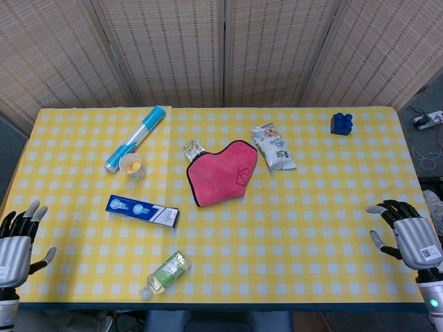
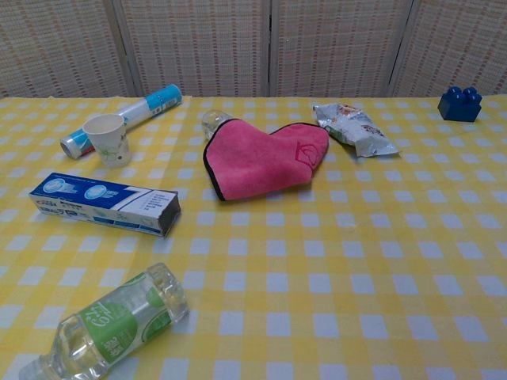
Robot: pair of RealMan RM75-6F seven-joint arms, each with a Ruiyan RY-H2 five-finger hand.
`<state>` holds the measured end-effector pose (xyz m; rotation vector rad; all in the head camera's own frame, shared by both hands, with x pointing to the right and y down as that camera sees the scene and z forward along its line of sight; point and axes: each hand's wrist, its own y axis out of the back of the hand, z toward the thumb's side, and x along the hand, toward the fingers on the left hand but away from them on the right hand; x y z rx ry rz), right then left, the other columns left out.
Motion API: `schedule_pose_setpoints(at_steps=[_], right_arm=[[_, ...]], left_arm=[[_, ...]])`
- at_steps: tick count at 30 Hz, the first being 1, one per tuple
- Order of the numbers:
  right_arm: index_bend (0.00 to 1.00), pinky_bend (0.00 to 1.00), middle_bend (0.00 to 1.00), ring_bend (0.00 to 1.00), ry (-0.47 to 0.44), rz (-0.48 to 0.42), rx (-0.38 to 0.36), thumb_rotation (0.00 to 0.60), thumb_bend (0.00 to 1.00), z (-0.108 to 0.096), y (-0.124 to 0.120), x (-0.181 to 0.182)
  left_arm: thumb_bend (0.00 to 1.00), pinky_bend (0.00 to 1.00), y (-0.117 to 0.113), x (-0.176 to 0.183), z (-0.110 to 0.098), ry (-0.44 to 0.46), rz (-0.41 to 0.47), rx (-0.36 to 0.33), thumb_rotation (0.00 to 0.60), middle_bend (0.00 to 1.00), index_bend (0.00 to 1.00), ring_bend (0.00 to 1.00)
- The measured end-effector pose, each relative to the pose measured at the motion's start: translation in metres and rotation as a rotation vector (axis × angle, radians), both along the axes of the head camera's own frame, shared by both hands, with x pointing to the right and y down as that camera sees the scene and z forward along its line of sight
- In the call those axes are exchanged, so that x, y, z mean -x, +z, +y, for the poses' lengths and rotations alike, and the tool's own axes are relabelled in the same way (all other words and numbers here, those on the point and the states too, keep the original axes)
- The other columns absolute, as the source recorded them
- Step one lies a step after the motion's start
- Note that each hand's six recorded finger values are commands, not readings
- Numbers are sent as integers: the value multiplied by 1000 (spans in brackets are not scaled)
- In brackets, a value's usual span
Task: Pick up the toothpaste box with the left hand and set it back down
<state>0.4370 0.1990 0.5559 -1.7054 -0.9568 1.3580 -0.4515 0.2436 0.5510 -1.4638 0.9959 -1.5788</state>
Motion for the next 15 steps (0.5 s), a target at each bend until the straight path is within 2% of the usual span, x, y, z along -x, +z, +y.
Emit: schedule_pose_setpoints(at_steps=[15], right_arm=[[319,214,324,208,8,3,-6,600,321,0,-2,-1]], left_arm=[[260,63,5,-2,-6,7,10,5,600,73,134,129]])
